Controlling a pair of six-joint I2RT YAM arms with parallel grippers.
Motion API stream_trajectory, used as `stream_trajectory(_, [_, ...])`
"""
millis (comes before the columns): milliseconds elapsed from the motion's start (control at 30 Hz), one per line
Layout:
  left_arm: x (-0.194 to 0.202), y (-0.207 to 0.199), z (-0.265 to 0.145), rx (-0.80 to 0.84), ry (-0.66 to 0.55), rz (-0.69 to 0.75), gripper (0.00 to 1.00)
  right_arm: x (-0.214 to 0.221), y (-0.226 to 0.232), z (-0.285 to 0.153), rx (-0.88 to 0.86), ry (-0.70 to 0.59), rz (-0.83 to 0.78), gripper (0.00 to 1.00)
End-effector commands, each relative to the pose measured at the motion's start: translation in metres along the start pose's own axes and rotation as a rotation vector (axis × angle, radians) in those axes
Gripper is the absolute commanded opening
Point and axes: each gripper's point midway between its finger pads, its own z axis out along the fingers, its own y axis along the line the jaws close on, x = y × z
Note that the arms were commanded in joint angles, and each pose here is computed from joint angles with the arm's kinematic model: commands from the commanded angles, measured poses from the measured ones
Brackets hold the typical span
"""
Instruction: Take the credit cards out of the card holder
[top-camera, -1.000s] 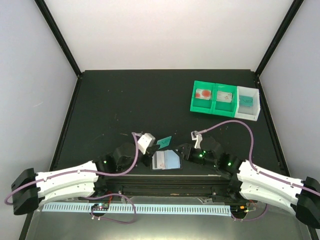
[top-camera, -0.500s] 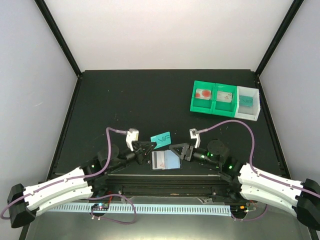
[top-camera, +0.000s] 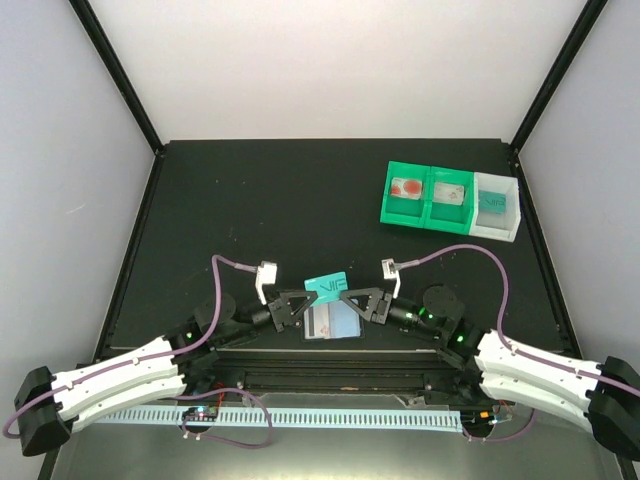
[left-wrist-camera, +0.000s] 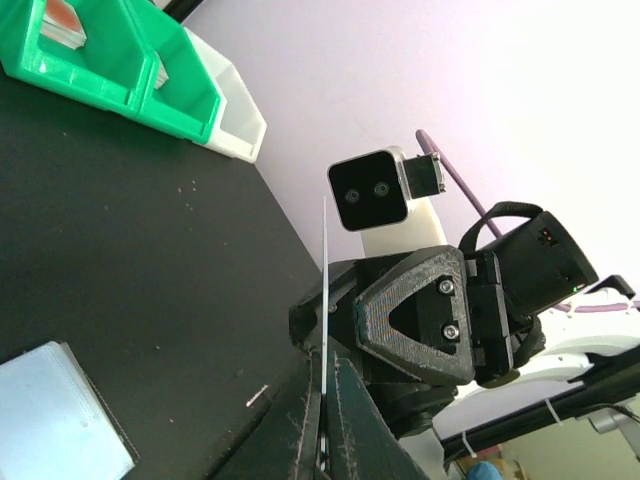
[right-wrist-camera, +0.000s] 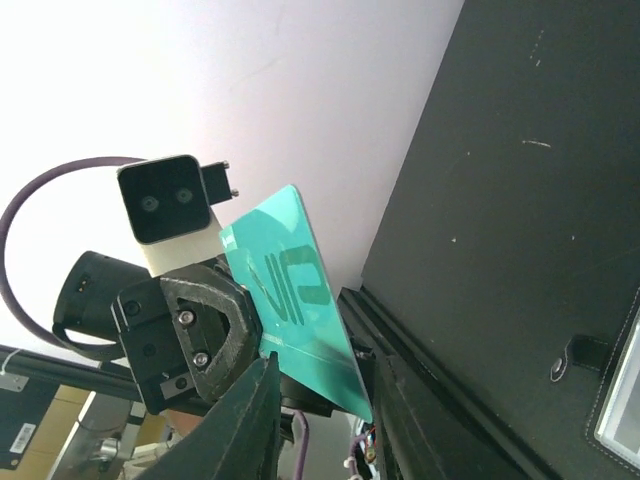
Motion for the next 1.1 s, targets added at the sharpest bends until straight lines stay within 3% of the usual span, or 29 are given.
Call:
stream_trajectory(0, [-0.007, -0.016, -0.003, 0.085, -0.025, -0.044, 0.02, -0.009, 0.01, -0.007, -0.046, -0.061, -0.006, 0.24])
stream_trajectory(333, [-0.009, -0.018, -0.004, 0.101, -0.038, -0.076, 0.02, -0.013, 0.015, -0.014, -0.061, -0.089, -0.014, 0.01])
stream_trajectory(433, [-0.009, -0.013, -0.003, 0.076, -0.042, -0.095, 0.05, -0.013, 0.015, -0.014, -0.064, -0.09, -0.013, 0.01])
stream_trajectory(467, [-0.009, -0.011, -0.003, 0.07, -0.041, -0.098, 0.08, -0.013, 0.015, -0.014, -0.065, -0.089, -0.014, 0.01])
stream_trajectory(533, [-0.009, -0.007, -0.003, 0.048, -0.043, -0.112, 0.24, -0.014, 0.015, -0.014, -0.058, -0.094, -0.022, 0.01])
stream_trajectory(633, [-0.01, 0.002, -0.005, 0.002, -0.057, -0.13, 0.68, -0.016, 0.009, -0.015, -0.005, -0.102, -0.043, 0.01])
stream_trajectory(767, [-0.009, 0.012, -0.01, -0.051, -0.067, -0.123, 0.94, -0.028, 0.002, -0.022, 0.094, -0.151, -0.099, 0.01])
stream_trajectory(833, [-0.008, 0.017, -0.011, -0.073, -0.066, -0.105, 0.99, -0.033, -0.001, -0.025, 0.142, -0.168, -0.132, 0.01])
stream_trajectory(1067, [0.003, 0.039, -0.013, -0.175, -0.021, -0.034, 0.99, -0.061, 0.003, -0.029, 0.296, -0.216, -0.281, 0.01])
